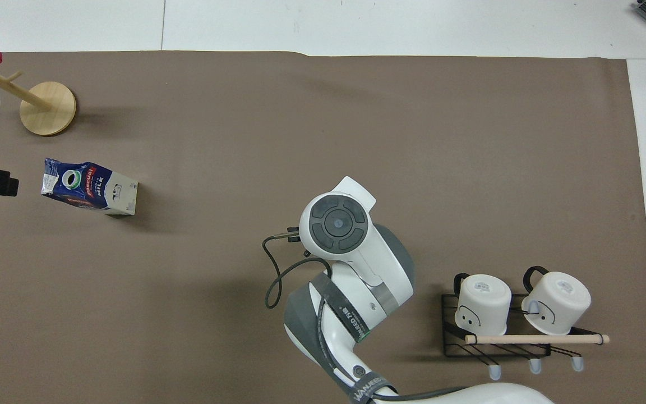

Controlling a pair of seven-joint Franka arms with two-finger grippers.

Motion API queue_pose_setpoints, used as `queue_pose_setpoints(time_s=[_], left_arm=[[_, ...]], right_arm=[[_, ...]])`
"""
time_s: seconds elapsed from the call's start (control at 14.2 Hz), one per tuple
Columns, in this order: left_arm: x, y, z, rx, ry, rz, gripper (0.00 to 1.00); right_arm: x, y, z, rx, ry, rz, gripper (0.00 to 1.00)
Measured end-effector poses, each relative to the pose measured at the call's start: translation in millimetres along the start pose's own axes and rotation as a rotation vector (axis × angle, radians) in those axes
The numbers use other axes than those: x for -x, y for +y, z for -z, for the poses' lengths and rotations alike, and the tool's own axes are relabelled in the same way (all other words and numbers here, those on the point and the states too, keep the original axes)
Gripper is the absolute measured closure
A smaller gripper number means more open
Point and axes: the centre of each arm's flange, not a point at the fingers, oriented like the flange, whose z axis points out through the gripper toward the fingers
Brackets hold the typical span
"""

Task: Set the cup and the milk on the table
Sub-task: 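Carry the white mug toward the table centre with the right gripper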

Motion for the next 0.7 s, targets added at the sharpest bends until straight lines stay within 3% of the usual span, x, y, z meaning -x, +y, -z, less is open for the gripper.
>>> queue_pose_setpoints(time_s=[0.7], left_arm=[[0,0,0,0.000,0.000,0.001,0.00]], right_arm=[[2,-3,-12,0.012,-0.004,0.012,0.96]])
